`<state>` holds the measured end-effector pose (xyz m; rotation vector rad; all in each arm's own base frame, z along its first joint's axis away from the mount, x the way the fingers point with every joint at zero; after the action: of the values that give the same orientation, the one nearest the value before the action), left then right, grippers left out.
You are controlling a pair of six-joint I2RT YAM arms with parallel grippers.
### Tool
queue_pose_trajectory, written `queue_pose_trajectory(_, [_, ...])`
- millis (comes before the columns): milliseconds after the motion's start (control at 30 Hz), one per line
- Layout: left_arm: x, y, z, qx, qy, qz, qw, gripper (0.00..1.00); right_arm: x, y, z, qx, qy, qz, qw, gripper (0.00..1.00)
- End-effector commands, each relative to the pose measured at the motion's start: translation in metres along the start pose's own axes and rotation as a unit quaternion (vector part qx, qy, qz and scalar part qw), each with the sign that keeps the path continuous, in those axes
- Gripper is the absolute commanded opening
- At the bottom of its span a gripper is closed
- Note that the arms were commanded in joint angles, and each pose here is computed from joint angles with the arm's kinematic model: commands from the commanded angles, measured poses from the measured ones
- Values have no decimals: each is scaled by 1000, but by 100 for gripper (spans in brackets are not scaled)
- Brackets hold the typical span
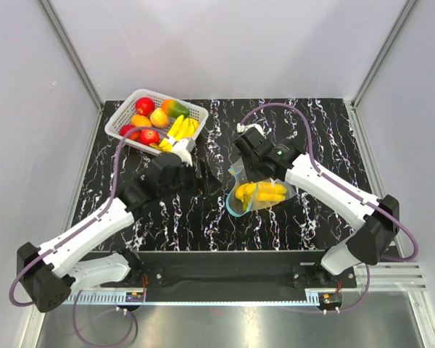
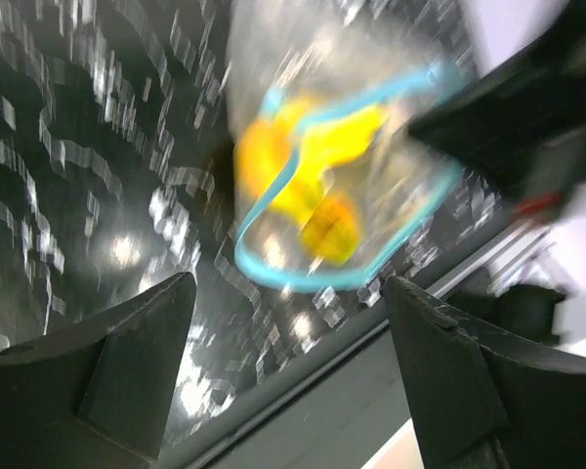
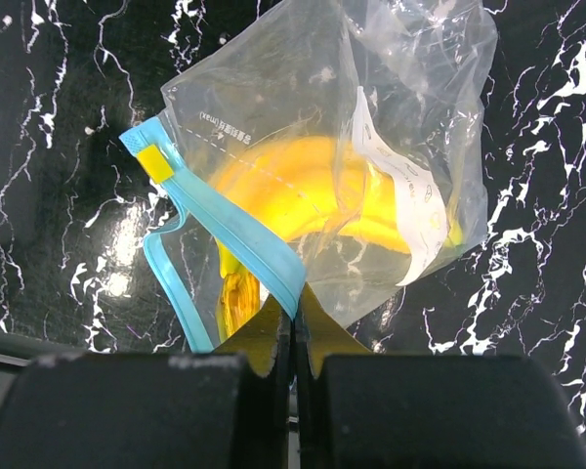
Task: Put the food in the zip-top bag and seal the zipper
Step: Place the fake fruit in the zipper food storage bag, then adjust the zipper food storage bag at the center of the board.
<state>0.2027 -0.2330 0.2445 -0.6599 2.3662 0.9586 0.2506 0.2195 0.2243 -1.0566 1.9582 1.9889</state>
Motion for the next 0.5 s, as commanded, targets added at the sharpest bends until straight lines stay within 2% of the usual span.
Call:
queue_pose_trajectory(0, [26, -20, 21, -21, 23, 15, 999, 82, -21, 20, 4, -18, -22, -43, 999, 0])
queue_pose_trajectory(100, [39, -35, 25, -14, 32, 33, 999, 77, -24, 22, 4, -18, -23, -44, 999, 0])
queue_pose_trajectory(400, [43, -70, 17, 0, 44, 35, 998, 77, -24, 23, 3, -17, -28, -48, 998, 0])
queue_pose_trajectory(467, [46, -81, 15, 3, 45, 46, 998, 72, -24, 23, 3, -18, -28, -47, 998, 0])
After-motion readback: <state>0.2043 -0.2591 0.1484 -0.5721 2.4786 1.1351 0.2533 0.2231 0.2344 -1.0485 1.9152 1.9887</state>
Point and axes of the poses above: each gripper's point midway between its finger pads, its own y axis back along the fingers, its own z axis along the line the jaws close on, x = y × z, the point moved 4 cm from there along y, back along the fingers, and after that the axes turned 6 degrees about y, right-handed, at the moved point
